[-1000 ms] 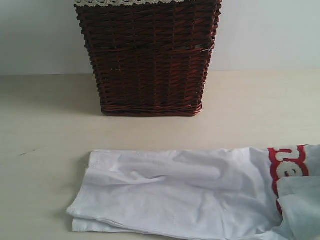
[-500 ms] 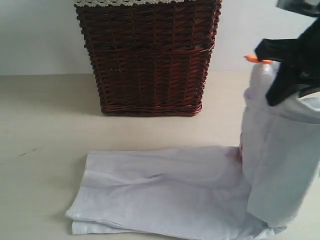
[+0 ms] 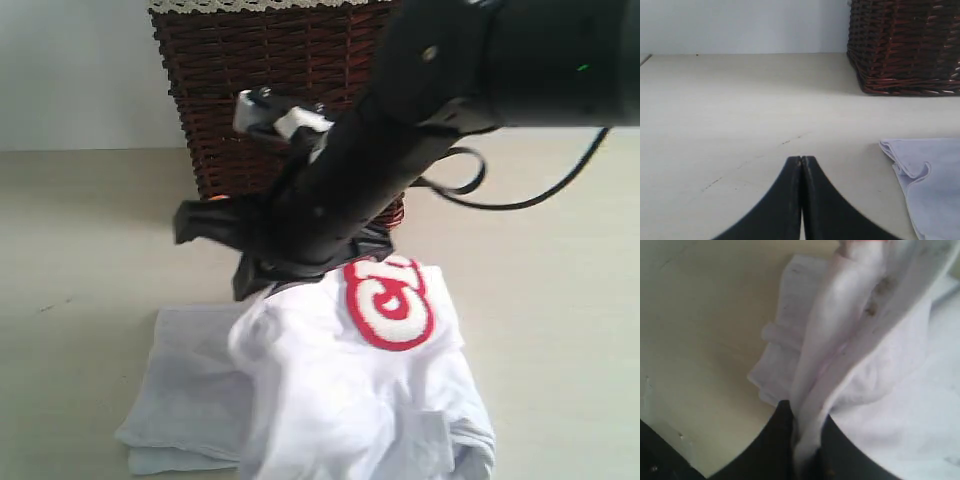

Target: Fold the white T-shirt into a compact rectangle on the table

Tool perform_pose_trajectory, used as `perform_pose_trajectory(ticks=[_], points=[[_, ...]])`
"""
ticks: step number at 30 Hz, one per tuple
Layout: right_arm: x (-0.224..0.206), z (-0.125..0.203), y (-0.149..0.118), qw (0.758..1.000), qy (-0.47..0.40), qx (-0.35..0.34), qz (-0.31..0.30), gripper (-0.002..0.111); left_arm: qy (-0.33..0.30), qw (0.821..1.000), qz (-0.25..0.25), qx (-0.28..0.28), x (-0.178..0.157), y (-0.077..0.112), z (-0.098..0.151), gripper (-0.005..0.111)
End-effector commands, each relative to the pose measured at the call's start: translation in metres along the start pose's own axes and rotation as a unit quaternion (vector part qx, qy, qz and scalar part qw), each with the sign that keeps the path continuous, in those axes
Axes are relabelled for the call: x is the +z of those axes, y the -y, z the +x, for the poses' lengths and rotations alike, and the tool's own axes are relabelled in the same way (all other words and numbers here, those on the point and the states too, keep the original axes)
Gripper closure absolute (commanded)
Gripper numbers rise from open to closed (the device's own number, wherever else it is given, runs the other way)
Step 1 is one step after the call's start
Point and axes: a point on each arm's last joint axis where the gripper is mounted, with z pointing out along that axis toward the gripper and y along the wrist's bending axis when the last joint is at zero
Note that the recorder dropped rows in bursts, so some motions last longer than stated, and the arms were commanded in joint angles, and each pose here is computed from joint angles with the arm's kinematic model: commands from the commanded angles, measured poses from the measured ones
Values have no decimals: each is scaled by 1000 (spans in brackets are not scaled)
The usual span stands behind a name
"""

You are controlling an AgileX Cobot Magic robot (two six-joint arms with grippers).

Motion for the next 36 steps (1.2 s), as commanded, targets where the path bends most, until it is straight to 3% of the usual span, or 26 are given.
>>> perform_pose_trajectory(ticks=[1, 4, 6, 9, 12, 14, 18, 22, 26, 32, 36], points=[[41, -2, -32, 1000, 5, -16, -20, 108, 5, 1000, -2, 0, 0, 0, -1, 107], [70, -4, -47, 999, -4, -32, -24, 107, 5, 1000, -2, 0, 0, 0, -1, 107], [86, -7, -49, 999, -17, -35, -20, 99, 5, 1000, -2, 0, 0, 0, -1, 107], [103, -7, -47, 998, -53, -35, -10, 72, 5, 1000, -2, 0, 0, 0, -1, 107], [106, -7, -49, 997, -69, -42, -8, 35, 5, 1000, -2, 0, 0, 0, -1, 107], [101, -11, -54, 996, -68, -55, -14, 25, 5, 1000, -2, 0, 0, 0, -1, 107], [79, -19, -67, 995, -60, -78, -24, 36, 5, 1000, -2, 0, 0, 0, -1, 107], [52, -22, -73, 990, -72, -119, 4, 63, 5, 1000, -2, 0, 0, 0, -1, 107], [52, -10, -56, 980, -123, -132, 82, 108, 5, 1000, -2, 0, 0, 0, -1, 107], [136, 27, -52, 980, -116, -143, 74, 108, 5, 1000, -2, 0, 0, 0, -1, 107], [153, 30, -45, 980, -121, -138, 77, 108, 5, 1000, -2, 0, 0, 0, -1, 107]])
